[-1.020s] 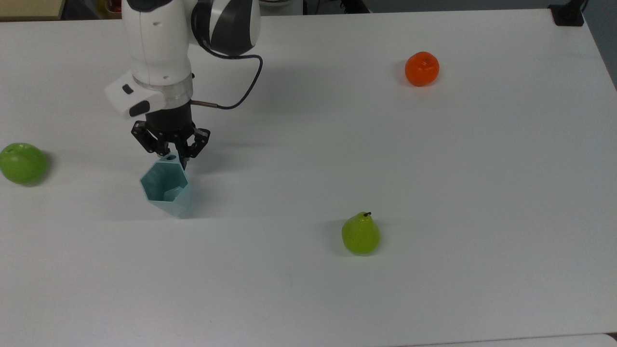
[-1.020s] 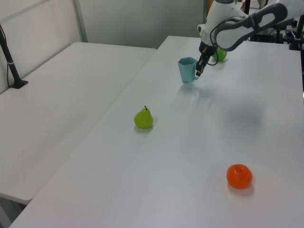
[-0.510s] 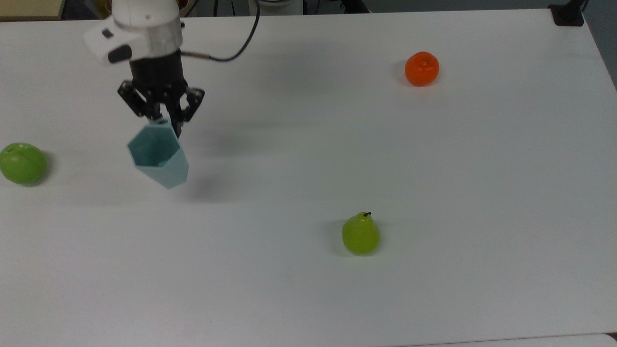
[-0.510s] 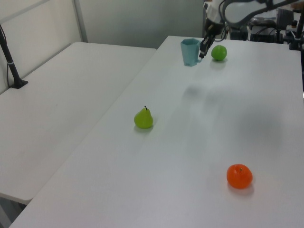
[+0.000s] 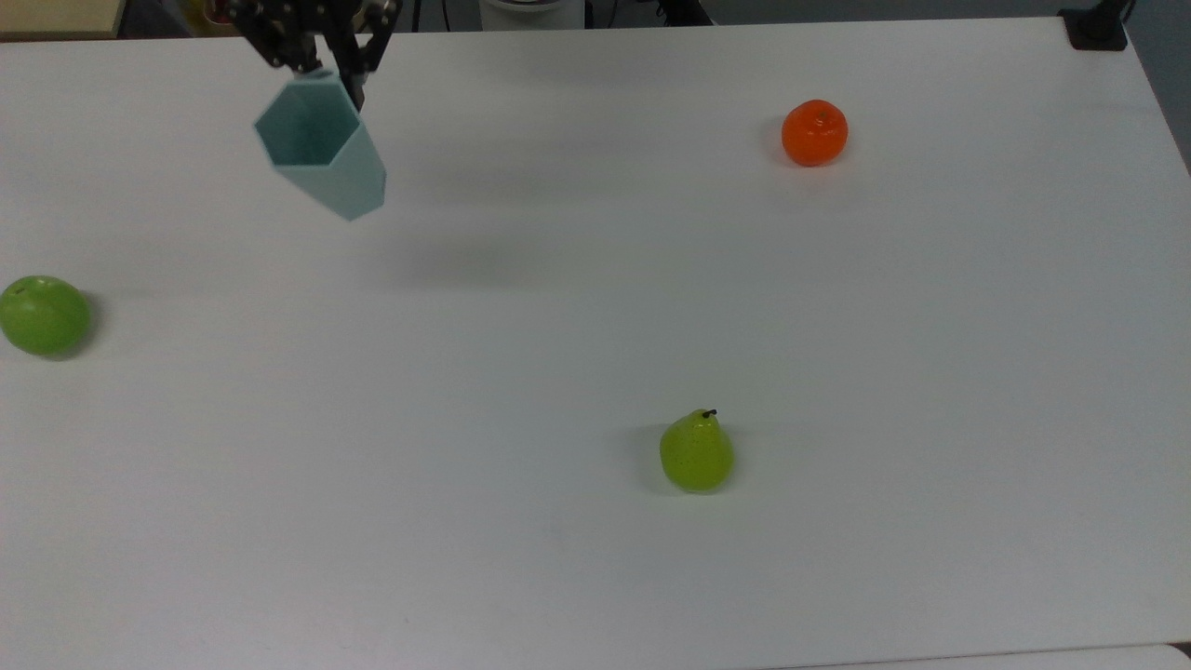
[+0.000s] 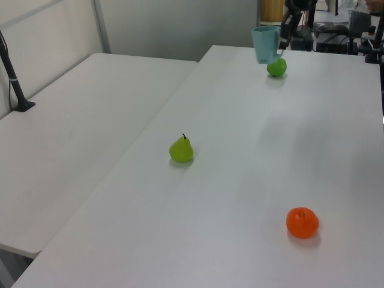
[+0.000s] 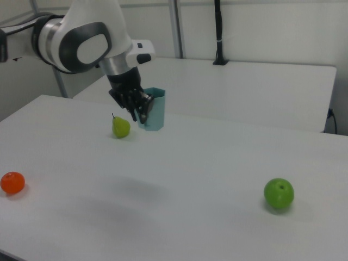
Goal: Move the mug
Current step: 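Lift the mug and carry it toward the orange, then lower the mug onto the table and open the gripper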
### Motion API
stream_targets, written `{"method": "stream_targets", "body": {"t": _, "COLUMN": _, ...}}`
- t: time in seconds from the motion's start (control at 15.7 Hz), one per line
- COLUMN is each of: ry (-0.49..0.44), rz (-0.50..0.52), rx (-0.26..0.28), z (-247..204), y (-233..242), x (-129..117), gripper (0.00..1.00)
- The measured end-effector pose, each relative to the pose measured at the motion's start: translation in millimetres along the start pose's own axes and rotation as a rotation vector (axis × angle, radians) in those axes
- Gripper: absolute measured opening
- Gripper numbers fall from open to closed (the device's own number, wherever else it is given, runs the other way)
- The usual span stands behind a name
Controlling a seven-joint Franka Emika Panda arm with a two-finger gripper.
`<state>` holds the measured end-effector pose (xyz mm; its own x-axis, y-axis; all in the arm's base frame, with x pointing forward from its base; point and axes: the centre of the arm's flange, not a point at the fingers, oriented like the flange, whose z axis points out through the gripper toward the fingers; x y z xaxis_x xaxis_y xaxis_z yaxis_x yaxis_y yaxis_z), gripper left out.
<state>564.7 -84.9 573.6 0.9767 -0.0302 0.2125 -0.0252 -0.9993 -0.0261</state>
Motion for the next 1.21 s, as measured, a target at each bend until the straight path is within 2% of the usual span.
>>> {"method": "stream_targets", "body": {"t": 0.26, "ry": -0.035, "rz": -0.055, "rx": 0.042, "z": 0, "y": -17, "x": -50, "gripper": 0.24}}
{"method": "stream_targets", "body": {"t": 0.51, "ry": -0.113, "rz": -0.098, "rx": 0.072, "z": 36, "y": -40, "x": -88, "gripper": 0.24}}
{"method": "stream_targets", "body": {"t": 0.83, "ry": -0.138, "rz": -0.137, "rx": 0.05, "z": 102, "y": -52, "x": -118, "gripper": 0.24}}
{"method": "stream_targets", "body": {"t": 1.21, "ry": -0.111, "rz": -0.16, "rx": 0.021, "z": 145, "y": -52, "x": -135, "gripper": 0.24}}
